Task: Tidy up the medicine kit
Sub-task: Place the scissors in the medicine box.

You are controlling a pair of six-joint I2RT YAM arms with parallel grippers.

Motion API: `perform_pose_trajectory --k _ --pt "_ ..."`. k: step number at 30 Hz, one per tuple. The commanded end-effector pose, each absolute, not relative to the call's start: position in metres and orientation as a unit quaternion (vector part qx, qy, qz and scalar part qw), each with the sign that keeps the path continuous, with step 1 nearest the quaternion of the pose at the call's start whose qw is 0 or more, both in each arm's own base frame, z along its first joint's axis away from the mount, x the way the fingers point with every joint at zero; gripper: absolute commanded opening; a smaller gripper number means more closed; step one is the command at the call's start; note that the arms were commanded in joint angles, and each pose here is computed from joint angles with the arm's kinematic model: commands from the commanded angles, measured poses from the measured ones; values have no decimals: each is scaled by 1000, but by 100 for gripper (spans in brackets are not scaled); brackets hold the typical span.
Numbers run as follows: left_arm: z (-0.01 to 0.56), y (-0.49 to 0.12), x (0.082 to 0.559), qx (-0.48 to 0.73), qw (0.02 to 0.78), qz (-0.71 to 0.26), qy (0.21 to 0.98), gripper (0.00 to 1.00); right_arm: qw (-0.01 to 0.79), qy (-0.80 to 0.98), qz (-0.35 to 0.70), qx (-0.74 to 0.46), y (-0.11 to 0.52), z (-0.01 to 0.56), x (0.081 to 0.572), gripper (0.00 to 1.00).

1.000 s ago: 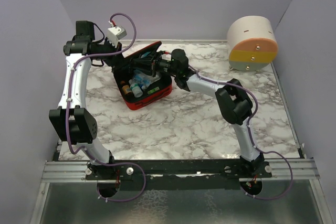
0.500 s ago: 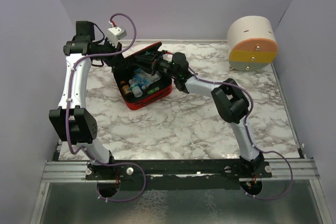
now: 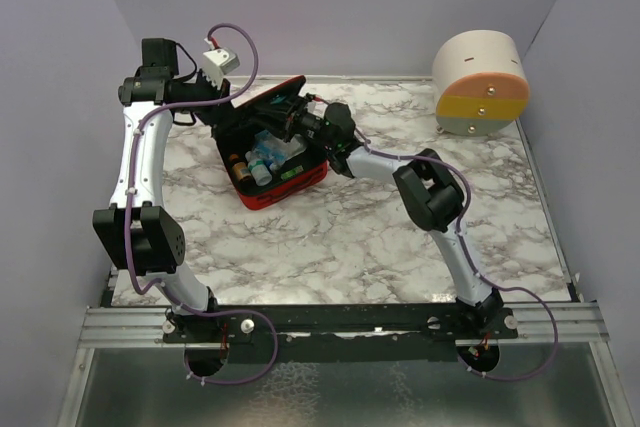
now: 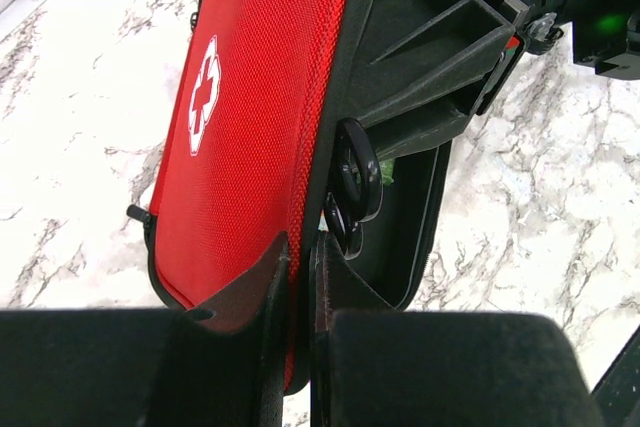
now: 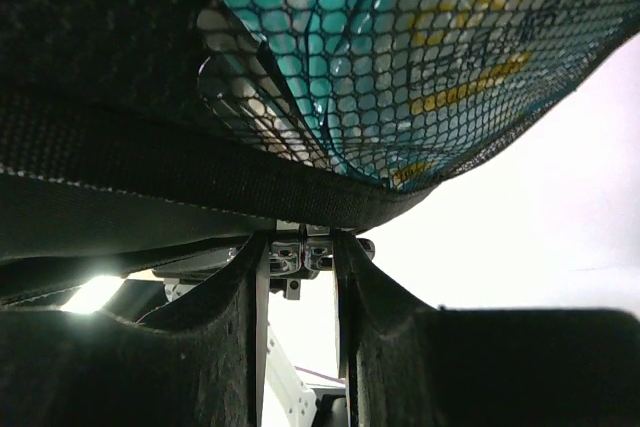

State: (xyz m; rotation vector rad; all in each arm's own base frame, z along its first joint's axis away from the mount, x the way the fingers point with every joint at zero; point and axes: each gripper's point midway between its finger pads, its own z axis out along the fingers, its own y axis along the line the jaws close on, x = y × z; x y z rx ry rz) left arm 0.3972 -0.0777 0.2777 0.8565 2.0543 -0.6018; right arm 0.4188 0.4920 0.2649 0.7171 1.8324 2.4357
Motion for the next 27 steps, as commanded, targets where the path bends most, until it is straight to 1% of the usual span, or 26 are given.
perform_pose_trajectory --k 1,5,10,20,24,26,27 --pt "279 -75 385 336 388 -241 824 0 0 545 796 262 491 280 440 1" --pt "281 -76 384 339 387 -243 822 0 9 555 787 268 495 276 447 1" --pt "283 -78 382 343 387 -247 820 0 47 571 765 295 492 271 457 1" --pt "283 -79 382 343 384 -254 819 0 59 615 735 279 505 270 462 1" --pt "283 -80 381 343 383 -256 818 0 70 668 692 267 511 263 464 1" --pt "283 -80 380 344 384 -255 818 0 90 692 674 244 512 271 466 1" --pt "283 -80 380 343 384 -255 819 0 90 712 652 243 512 263 466 1"
